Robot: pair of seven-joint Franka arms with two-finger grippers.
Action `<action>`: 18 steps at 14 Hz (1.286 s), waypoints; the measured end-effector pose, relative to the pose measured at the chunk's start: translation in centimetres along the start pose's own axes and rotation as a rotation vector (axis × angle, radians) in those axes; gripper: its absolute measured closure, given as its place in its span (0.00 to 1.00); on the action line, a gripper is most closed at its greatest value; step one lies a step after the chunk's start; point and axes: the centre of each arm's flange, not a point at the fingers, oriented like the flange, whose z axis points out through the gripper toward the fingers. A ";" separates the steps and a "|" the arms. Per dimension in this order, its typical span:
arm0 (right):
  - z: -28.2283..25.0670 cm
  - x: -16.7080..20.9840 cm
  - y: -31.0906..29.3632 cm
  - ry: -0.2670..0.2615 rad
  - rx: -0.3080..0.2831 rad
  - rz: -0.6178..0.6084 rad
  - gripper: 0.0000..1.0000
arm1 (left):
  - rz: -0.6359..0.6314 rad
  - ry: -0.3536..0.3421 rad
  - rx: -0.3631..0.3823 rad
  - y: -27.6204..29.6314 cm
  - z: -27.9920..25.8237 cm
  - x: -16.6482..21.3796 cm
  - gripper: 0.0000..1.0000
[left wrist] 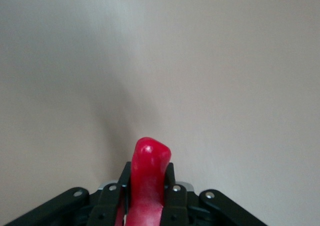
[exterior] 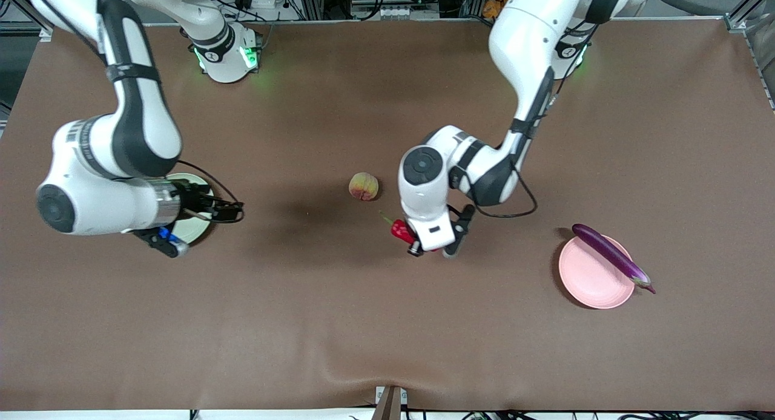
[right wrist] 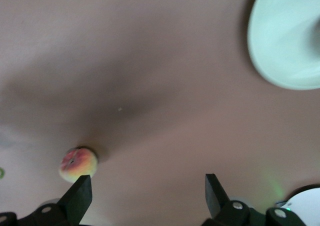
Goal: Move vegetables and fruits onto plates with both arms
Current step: 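Carry the chili to the pink plate while the right gripper grasps the peach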
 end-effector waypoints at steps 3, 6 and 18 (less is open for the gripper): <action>2.7 -4.4 -5.6 0.026 -0.011 0.028 0.00 | 0.079 -0.001 0.051 -0.1 -1.6 8.5 0.73; 7.6 -9.4 -11.3 0.101 0.006 0.080 0.00 | 0.184 -0.026 0.107 -1.4 -2.3 17.9 0.73; 26.1 -16.6 -18.7 0.234 -0.030 0.152 0.00 | 0.253 -0.063 0.138 -9.8 7.3 42.2 0.73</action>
